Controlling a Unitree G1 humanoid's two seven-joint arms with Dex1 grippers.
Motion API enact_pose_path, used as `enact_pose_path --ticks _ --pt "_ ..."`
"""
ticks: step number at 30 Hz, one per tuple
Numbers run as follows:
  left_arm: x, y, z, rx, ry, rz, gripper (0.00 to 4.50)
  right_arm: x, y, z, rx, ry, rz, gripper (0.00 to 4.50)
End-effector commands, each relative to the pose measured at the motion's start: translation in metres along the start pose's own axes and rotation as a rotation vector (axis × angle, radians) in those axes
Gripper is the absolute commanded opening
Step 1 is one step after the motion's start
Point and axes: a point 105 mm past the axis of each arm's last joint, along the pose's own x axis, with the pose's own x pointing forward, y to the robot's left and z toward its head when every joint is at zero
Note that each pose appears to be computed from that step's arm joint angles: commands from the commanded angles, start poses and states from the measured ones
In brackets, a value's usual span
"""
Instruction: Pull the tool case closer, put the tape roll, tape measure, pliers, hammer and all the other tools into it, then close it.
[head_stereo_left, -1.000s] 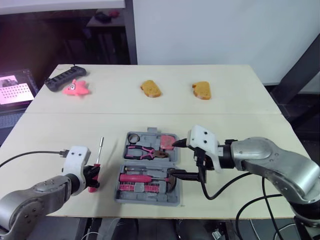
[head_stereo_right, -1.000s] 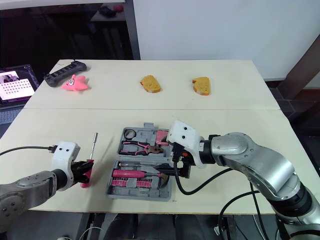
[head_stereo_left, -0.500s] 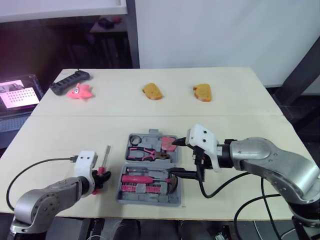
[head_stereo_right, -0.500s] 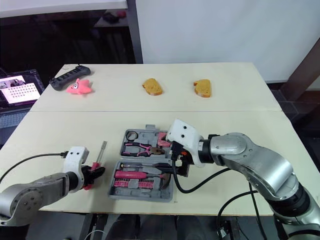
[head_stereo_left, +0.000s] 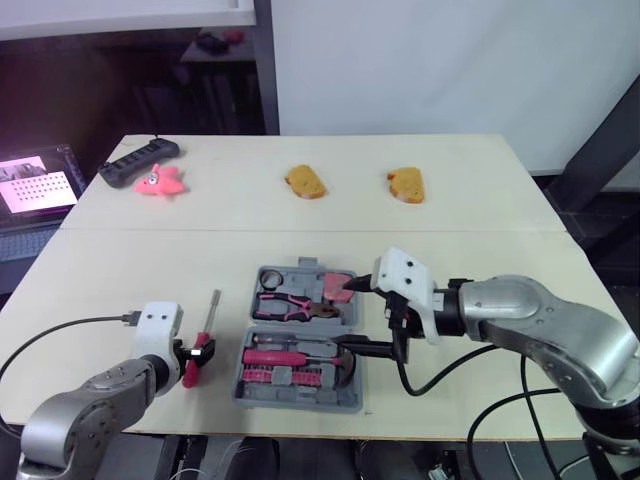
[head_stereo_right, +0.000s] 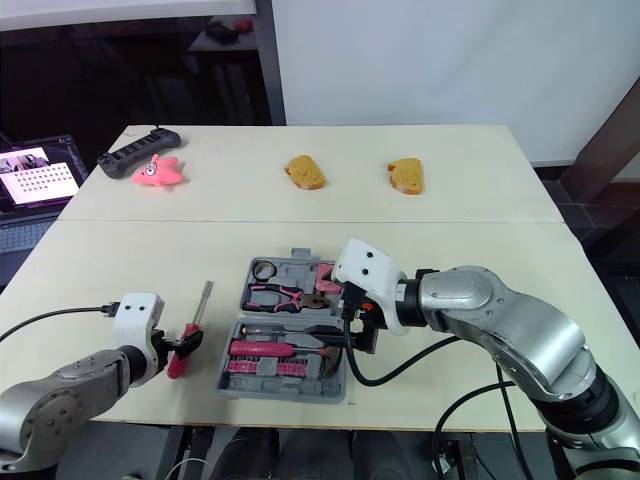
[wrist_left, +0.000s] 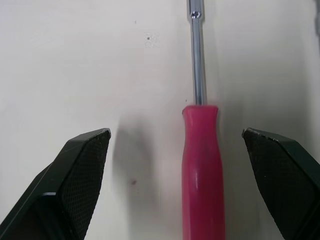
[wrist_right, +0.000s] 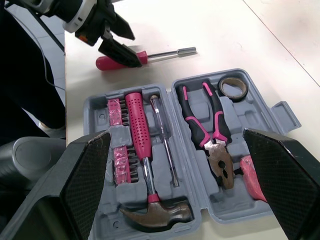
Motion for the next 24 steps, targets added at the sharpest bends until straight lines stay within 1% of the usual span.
enact_pose_path --ticks 1,7,12,13,15,16,20,21,22,24 --pt "0.006 -0.001 0.008 0.031 -0.049 -0.002 4.43 -0.001 -0.002 0.009 -0.03 -0.027 -0.01 4.5" --pt "0.022 -0.01 0.009 0.032 -0.054 -0.034 4.43 -0.001 -0.004 0.01 -0.034 -0.024 -0.016 4.5" --pt "0.024 -0.017 0.004 0.031 -0.04 -0.054 4.43 -0.003 -0.003 0.011 -0.037 -0.023 -0.015 4.5" --pt "0.023 -0.018 0.004 0.031 -0.039 -0.055 4.2 -0.003 -0.003 0.011 -0.038 -0.023 -0.016 4.5" --pt "0.022 -0.019 0.002 0.024 -0.036 -0.061 3.55 -0.004 -0.003 0.011 -0.038 -0.023 -0.016 4.5" --pt "0.022 -0.02 0.002 0.021 -0.034 -0.063 3.1 -0.004 -0.003 0.011 -0.039 -0.023 -0.015 4.5" --pt "0.019 -0.021 0.001 0.021 -0.031 -0.065 1.03 -0.004 -0.003 0.011 -0.038 -0.024 -0.015 4.5" --pt "0.019 -0.022 0.001 0.02 -0.03 -0.064 0.59 -0.004 -0.003 0.011 -0.038 -0.024 -0.014 4.5" --pt "0.018 -0.022 0.001 0.02 -0.03 -0.064 0.39 -0.004 -0.003 0.011 -0.039 -0.023 -0.014 4.5" --pt "0.016 -0.023 0.003 0.018 -0.037 -0.06 0.39 -0.004 -0.003 0.011 -0.039 -0.024 -0.014 4.5"
